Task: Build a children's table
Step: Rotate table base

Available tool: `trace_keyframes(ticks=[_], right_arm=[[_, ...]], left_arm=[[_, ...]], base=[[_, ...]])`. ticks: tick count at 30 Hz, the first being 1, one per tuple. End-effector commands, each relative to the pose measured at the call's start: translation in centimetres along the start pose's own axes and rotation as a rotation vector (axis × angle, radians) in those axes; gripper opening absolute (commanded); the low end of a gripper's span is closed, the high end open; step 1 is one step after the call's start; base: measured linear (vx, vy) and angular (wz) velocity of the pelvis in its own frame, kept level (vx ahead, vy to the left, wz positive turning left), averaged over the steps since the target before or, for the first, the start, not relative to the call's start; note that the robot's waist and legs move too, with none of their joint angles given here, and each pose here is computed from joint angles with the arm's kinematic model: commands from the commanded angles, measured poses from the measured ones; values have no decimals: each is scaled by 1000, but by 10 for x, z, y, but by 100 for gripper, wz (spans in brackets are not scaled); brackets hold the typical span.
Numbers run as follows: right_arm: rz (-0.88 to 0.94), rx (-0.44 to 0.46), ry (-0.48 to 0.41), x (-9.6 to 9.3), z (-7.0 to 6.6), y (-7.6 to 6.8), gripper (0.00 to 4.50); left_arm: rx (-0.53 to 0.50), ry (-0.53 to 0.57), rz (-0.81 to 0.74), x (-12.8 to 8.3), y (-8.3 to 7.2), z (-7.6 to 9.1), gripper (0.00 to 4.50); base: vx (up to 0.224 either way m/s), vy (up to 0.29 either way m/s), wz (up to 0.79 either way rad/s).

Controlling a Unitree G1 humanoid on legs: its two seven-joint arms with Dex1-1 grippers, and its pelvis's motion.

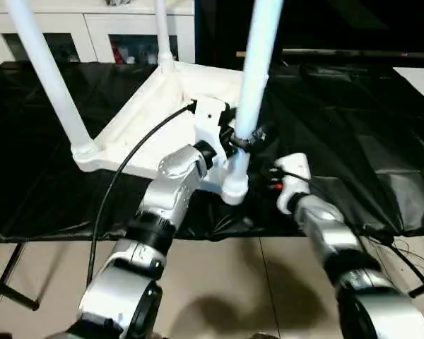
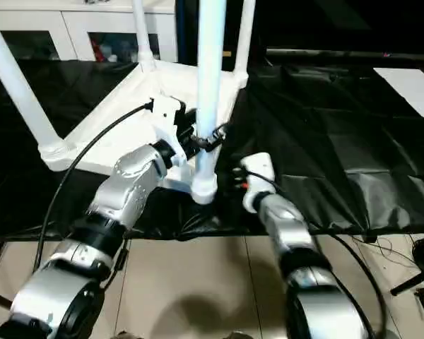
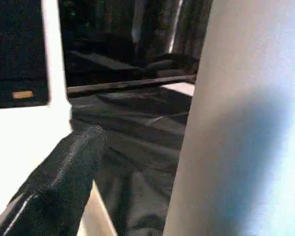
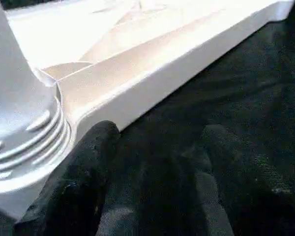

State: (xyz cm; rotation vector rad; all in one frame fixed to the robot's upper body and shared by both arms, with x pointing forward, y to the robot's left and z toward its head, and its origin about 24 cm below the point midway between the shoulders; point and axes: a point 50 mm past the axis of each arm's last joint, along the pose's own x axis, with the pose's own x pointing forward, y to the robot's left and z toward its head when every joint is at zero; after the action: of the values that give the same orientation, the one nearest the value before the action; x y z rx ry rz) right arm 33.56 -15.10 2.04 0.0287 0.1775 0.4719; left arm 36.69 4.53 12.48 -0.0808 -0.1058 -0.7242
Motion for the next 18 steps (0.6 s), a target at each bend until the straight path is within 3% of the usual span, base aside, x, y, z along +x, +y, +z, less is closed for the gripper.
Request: trace_keyframes(ticks=[1,9,12,14,18], right_arm=[[-28,-6,-41,-8,7,-6,312],[-127,0,-117,-45,13,-9,312],[-135,-5,-111,-64,12,0,312],[-136,-9,-96,-71,11,5,312],[-149,2,-49,-87,5,16,312]], left_arm=[[7,23,52,-4,6,-7,445],[-48,-91,56,-37,3,-11,445],[-23,-100,29,-73,1,-12,445],[-18,-94,34,-85,0,-13,445],[52,-40,193,-124,3,-18,445]], base=[[0,0,0],[0,0,0],[0,0,0],[0,0,0],[0,0,0]])
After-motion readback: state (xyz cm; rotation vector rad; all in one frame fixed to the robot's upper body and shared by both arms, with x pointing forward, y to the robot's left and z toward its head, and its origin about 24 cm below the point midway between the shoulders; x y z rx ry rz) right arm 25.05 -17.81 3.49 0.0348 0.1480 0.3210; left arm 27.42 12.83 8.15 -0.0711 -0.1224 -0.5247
